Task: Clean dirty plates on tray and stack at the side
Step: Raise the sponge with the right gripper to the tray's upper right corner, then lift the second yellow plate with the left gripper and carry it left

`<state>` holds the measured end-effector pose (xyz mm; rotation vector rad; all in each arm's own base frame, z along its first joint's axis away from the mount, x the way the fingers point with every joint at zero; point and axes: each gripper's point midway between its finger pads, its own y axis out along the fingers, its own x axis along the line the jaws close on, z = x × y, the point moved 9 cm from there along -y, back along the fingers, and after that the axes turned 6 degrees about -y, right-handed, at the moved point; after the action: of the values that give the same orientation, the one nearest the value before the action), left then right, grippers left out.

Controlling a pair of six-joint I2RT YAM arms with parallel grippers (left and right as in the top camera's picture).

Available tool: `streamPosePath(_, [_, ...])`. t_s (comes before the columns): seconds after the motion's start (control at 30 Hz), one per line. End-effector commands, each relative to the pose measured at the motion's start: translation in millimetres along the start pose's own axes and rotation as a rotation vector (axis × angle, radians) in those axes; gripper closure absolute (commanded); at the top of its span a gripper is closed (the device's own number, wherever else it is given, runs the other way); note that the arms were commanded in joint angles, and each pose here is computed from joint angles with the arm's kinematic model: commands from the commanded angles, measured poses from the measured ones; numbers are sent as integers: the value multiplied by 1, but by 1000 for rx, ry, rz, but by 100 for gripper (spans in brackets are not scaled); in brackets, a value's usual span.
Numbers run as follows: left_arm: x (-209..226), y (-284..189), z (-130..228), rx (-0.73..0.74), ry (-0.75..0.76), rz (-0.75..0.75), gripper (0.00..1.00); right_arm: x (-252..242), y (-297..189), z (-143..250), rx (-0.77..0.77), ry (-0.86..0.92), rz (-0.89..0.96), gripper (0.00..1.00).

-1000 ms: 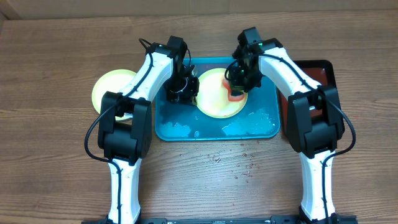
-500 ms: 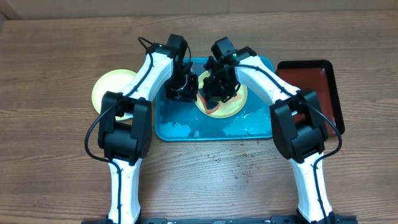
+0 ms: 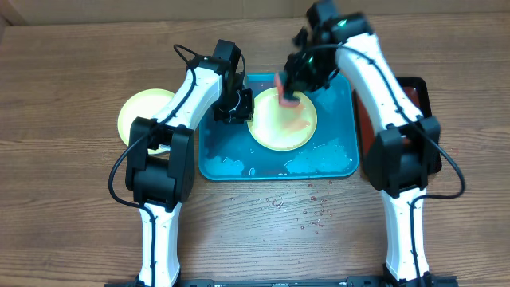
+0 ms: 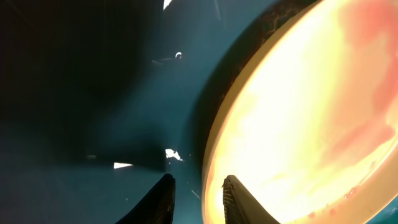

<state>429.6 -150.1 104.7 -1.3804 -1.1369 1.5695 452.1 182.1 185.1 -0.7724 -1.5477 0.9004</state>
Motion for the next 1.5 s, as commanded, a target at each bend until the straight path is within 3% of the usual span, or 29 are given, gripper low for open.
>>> streamPosePath(0.0, [-8, -2, -2, -27, 1, 8, 72, 3, -80, -15, -179, 32, 40, 96])
streamPosePath(0.27, [-19, 9, 3, -6, 52, 28, 66, -10, -144, -5, -281, 75, 136, 96])
streamPosePath(0.57, [-11, 27, 12, 63, 34, -39, 96, -18, -146, -2, -267, 97, 176, 96])
streamPosePath(0.83, [2, 23, 5, -12, 39, -186, 96, -18, -146, 0, -258, 101, 178, 96])
streamPosePath(1.07, [8, -53, -6, -207, 59, -288, 96, -20, -146, 2, -248, 108, 197, 96])
streamPosePath(1.3, [-12, -172, 10, -574, 166, -381, 96, -20, -146, 1, -250, 109, 200, 96])
streamPosePath(1.47, [-24, -201, 23, -711, 210, -521, 96, -21, -146, 1, -255, 110, 214, 96])
